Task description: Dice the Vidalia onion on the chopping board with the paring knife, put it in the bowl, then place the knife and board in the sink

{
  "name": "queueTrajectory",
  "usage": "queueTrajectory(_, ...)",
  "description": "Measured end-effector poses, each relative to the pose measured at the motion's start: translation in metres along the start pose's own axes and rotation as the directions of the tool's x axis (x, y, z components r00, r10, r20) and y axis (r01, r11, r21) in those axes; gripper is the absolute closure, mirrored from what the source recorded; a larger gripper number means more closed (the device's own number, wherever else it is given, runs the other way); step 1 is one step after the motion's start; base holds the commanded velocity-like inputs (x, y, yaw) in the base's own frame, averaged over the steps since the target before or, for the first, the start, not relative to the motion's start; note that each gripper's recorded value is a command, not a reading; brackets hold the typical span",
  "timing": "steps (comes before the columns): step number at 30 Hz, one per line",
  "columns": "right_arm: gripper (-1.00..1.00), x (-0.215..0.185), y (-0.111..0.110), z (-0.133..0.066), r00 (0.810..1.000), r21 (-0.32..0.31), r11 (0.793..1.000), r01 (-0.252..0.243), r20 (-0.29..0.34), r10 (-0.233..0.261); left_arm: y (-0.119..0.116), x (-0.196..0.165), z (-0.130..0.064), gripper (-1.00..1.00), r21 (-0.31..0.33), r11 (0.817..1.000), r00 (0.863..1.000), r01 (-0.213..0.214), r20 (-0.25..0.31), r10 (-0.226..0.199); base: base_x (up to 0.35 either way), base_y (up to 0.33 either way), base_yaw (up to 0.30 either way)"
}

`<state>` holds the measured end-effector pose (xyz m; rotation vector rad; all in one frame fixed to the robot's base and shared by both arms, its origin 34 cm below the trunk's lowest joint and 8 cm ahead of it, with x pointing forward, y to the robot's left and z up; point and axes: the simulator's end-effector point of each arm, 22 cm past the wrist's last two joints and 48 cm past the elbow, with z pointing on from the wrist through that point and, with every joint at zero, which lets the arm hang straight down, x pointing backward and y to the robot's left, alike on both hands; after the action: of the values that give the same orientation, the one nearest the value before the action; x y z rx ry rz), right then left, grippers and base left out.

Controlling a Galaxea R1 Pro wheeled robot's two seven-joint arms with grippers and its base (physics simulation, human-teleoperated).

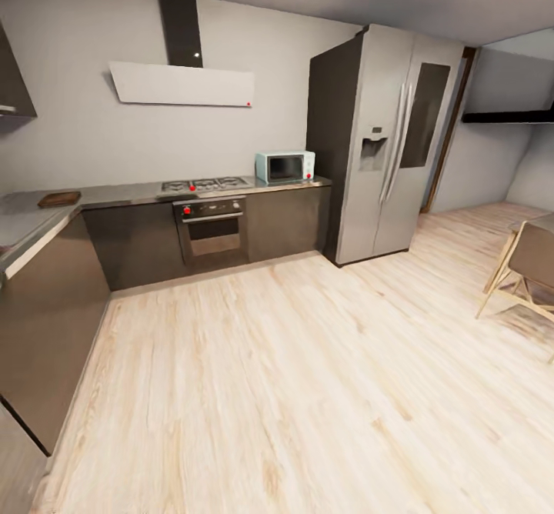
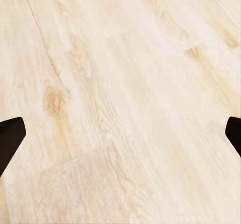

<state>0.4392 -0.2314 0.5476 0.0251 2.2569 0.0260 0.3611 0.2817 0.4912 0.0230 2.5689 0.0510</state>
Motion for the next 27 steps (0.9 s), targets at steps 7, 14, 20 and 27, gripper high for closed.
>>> queueTrajectory(7, -1.0, 0.001, 0.0, -0.0001, 1.0, 0.0, 1.0, 0.0, -0.002, 0.0, 0.0001, 0.001, 0.0, -1.0, 0.0, 1.0, 1.0, 0.0, -0.003, 0.0, 0.147, -0.168, 0.275)
queueTrajectory(14, -1.0, 0.002, 0.0, -0.0001, 1.0, 0.0, 1.0, 0.0, -0.005, 0.0, -0.0001, 0.002, 0.0, -1.0, 0.0, 1.0, 1.0, 0.0, -0.005, 0.0, 0.148, -0.168, 0.275)
queueTrajectory(20, -1.0, 0.0029, 0.0004, -0.0002, 1.0, -0.001, 1.0, 0.001, -0.007, -0.001, 0.0, 0.0029, 0.0, -1.0, 0.0, 1.0, 1.0, 0.0, -0.007, 0.0, 0.148, -0.168, 0.275)
queueTrajectory(27, -1.0, 0.0039, 0.0004, -0.0003, 1.0, -0.001, 1.0, 0.001, -0.009, -0.001, -0.0001, 0.0039, 0.0, -1.0, 0.0, 1.0, 1.0, 0.0, -0.01, 0.0, 0.148, -0.168, 0.275)
